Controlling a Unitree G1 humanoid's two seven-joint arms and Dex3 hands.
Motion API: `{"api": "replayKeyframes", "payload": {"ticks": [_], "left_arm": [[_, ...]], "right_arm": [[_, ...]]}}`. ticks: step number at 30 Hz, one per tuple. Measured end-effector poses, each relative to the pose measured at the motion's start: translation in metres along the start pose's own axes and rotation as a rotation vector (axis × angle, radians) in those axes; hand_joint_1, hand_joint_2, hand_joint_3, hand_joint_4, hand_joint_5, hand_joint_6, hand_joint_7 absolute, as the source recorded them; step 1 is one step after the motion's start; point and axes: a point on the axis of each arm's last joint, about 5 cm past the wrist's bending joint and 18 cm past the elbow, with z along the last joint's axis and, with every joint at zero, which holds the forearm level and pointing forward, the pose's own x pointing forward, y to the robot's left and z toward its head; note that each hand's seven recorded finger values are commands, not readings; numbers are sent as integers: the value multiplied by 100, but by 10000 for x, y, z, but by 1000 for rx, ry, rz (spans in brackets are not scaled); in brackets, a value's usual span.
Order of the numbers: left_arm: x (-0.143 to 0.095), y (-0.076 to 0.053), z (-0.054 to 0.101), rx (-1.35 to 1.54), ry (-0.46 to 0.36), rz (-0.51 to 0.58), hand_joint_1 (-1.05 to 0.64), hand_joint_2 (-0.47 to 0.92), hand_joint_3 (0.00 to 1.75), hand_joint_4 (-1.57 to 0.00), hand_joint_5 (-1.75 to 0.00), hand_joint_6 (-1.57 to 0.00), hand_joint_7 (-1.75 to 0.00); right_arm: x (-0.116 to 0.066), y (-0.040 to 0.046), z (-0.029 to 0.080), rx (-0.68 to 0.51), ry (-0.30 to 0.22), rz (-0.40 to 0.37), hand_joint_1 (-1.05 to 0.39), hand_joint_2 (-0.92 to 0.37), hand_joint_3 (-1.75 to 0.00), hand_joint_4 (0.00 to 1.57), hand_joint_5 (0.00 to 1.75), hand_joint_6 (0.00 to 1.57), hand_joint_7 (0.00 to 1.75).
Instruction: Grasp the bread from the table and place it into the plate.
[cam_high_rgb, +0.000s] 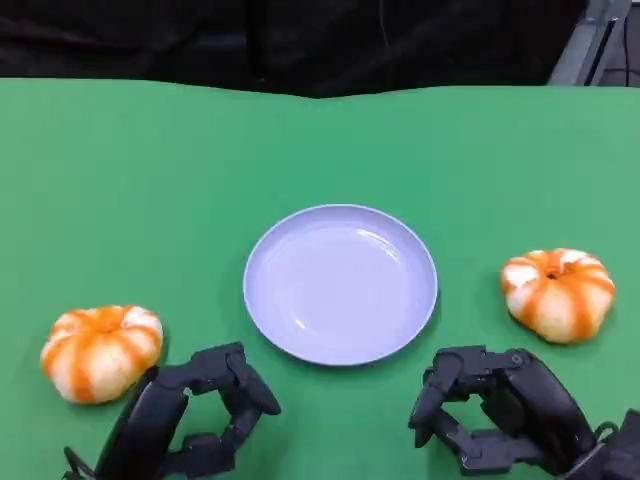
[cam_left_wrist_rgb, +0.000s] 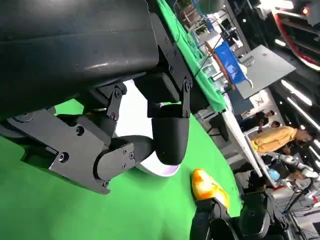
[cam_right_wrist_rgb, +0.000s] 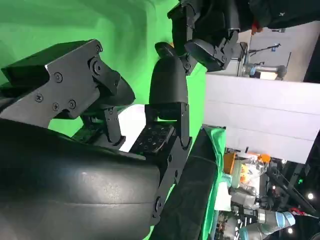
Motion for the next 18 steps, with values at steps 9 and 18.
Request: {"api": "replayKeyframes", "payload": {"ticks": [9, 18], "left_arm": [[23, 15, 10, -36, 18, 51, -15, 92, 31, -98, -38, -111, -3], [1, 13, 7, -49, 35, 50, -26, 92, 23, -92, -22, -96, -1]], "right_arm": [[0, 0, -1, 2, 1, 2, 11, -59, -107, 90, 134, 93, 103], [0, 0, -1, 2, 1, 2, 12, -60, -107, 91, 134, 93, 104]]}}
